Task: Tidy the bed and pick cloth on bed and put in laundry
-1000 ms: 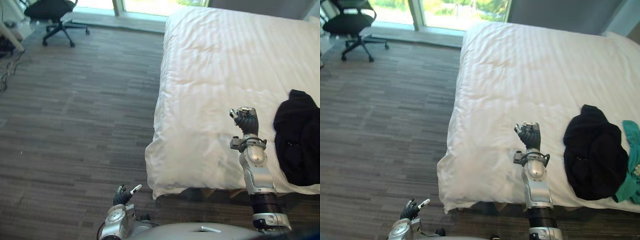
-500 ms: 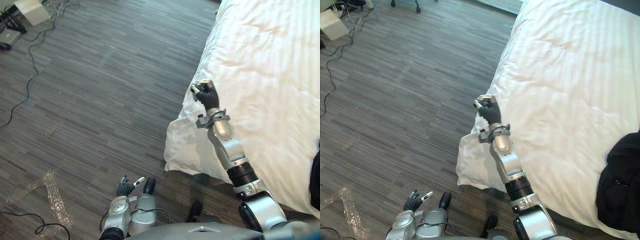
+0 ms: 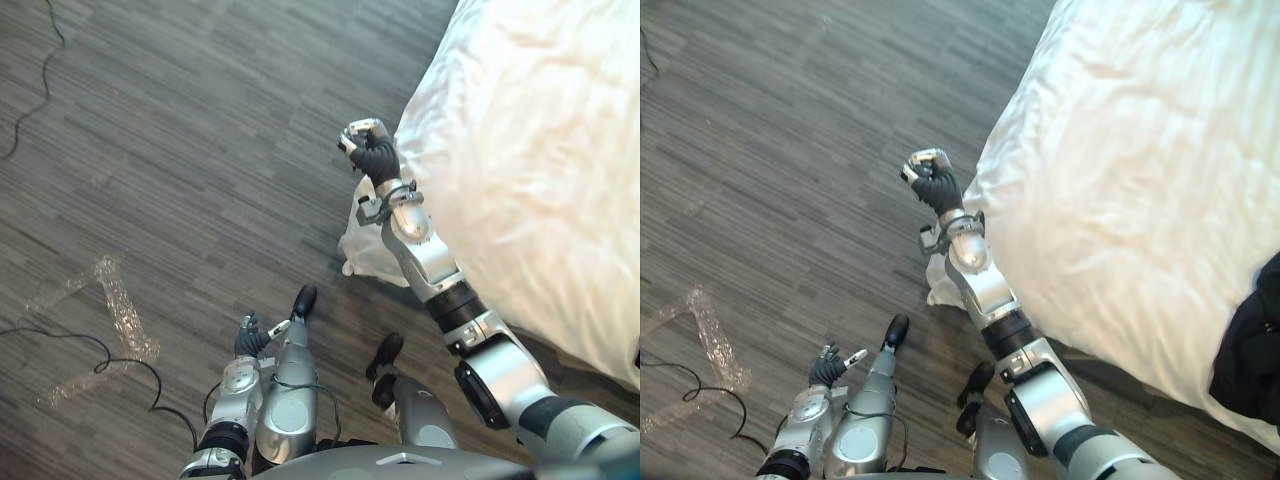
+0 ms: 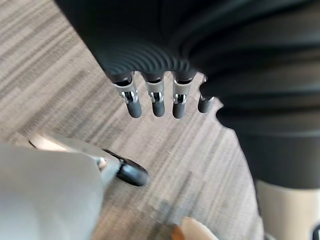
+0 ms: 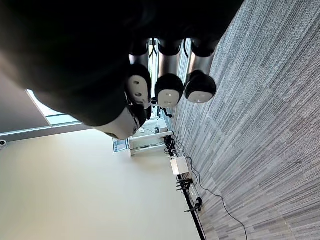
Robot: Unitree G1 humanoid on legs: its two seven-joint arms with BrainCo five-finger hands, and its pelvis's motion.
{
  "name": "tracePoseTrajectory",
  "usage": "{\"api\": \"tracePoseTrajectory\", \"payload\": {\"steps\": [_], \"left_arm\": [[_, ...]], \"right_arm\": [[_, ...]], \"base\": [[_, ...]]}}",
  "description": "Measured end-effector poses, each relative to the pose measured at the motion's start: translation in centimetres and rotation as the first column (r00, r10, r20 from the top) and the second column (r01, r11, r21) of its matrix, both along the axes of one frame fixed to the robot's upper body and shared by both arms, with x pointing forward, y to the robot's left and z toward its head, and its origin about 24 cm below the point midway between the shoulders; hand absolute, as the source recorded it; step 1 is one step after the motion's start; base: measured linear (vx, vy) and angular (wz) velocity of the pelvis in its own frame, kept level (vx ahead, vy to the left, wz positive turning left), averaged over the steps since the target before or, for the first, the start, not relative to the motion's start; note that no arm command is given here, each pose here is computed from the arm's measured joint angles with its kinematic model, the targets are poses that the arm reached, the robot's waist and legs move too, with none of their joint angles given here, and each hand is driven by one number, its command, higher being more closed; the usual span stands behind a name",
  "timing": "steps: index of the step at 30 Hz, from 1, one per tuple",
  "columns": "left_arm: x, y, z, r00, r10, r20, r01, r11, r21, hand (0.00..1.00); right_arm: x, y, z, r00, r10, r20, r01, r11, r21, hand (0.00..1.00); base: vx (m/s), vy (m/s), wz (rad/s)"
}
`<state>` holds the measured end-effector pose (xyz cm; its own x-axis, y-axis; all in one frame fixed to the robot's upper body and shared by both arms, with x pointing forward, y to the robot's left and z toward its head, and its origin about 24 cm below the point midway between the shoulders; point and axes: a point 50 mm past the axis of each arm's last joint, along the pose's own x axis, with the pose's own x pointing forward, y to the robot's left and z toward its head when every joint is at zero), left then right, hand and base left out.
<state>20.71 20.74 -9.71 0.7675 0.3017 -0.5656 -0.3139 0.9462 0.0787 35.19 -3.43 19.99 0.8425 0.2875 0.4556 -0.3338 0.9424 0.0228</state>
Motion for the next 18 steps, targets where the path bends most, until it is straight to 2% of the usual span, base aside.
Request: {"api": "tracePoseTrajectory", "payload": {"steps": [12,18], "left_arm": [[5.3,-1.5,3.8,0.978,-0.026,0.207,0.03,0.999,-0.02,0.0],[6.6,-2.7,4.7,0.967,-0.001,0.256,0.023,0.996,-0.083,0.0]], "right_arm": [[1.8,-4.4,7.1,0.967,-0.198,0.163,0.189,0.979,0.071,1.0],[1.7,-4.2,8.6,0.955,-0.208,0.213,0.184,0.975,0.128,1.0]], "base": [[0.0,-0.003,-0.08],[0.01,0.015,-0.21]]}}
